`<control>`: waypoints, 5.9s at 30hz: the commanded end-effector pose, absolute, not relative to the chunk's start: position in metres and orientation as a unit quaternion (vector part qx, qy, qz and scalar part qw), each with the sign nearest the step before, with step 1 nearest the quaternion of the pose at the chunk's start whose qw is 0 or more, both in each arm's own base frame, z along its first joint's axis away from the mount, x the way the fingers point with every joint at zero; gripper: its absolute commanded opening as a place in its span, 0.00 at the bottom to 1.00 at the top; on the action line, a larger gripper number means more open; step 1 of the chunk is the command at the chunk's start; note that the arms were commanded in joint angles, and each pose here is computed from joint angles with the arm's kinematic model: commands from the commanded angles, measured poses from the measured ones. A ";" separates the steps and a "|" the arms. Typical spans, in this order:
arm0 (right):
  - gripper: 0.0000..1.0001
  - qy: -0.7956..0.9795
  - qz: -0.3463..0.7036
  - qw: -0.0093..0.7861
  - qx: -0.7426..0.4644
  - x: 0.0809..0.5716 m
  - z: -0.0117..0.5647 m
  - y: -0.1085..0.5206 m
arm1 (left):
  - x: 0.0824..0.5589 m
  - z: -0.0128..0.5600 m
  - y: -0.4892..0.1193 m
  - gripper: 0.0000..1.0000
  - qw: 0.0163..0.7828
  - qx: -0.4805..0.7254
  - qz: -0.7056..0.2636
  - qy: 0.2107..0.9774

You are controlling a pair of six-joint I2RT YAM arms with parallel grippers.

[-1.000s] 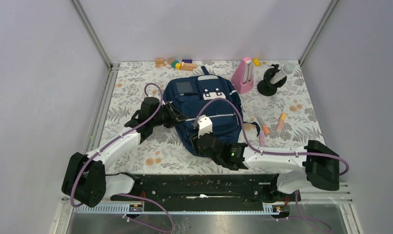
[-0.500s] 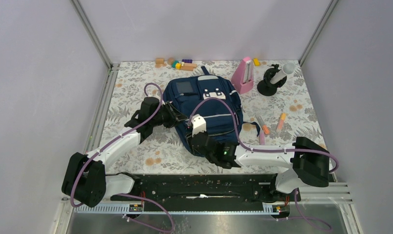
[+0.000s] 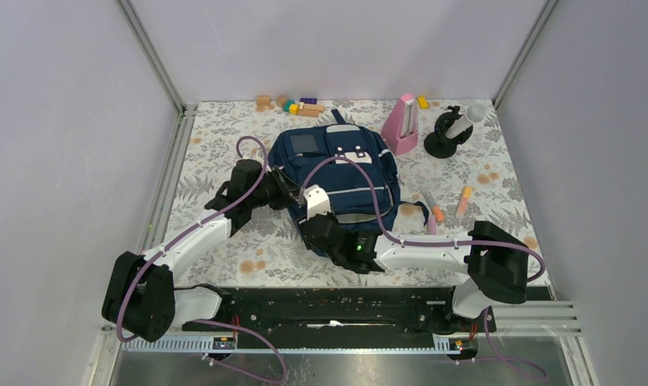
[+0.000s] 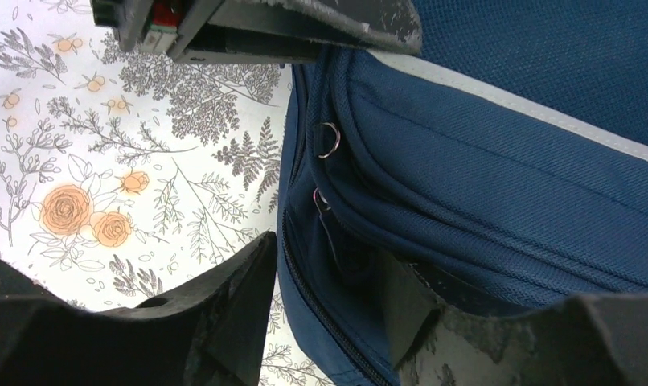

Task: Pack the student bag
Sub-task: Zip the student bag at the center of the board.

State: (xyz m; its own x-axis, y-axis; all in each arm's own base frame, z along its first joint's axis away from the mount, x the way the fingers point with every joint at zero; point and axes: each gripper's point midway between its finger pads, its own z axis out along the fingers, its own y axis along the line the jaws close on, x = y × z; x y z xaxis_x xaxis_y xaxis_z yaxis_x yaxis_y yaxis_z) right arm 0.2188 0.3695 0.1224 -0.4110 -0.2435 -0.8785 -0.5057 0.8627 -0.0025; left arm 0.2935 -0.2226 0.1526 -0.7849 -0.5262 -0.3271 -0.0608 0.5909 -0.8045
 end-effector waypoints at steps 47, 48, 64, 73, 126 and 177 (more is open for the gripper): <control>0.00 0.857 0.207 0.432 -0.192 0.201 0.126 0.332 | 0.323 0.199 -0.195 0.00 0.337 -0.133 -0.432 0.826; 0.00 0.856 0.206 0.434 -0.192 0.201 0.127 0.331 | 0.324 0.199 -0.193 0.00 0.339 -0.135 -0.430 0.826; 0.00 0.859 0.207 0.420 -0.207 0.189 0.123 0.322 | 0.345 0.189 -0.172 0.00 0.337 -0.152 -0.408 0.835; 0.00 0.858 0.203 0.425 -0.204 0.190 0.123 0.319 | 0.348 0.186 -0.171 0.00 0.329 -0.153 -0.409 0.837; 0.00 0.872 0.206 0.427 -0.121 0.224 0.102 0.248 | 0.340 0.236 -0.104 0.82 0.472 0.046 -0.111 0.873; 0.00 0.858 0.291 0.413 -0.096 0.219 0.111 0.261 | 0.226 0.133 -0.303 0.48 0.466 0.526 -0.116 0.702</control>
State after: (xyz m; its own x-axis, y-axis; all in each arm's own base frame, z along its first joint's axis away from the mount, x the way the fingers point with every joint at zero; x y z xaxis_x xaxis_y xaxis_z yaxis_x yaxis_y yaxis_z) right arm 0.2180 0.2570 0.0974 -0.6533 0.0381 -0.7561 -0.3896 0.8394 0.3789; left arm 0.2276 -0.2939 0.1282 -0.0399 0.6588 -0.7512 0.8390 0.4303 0.3329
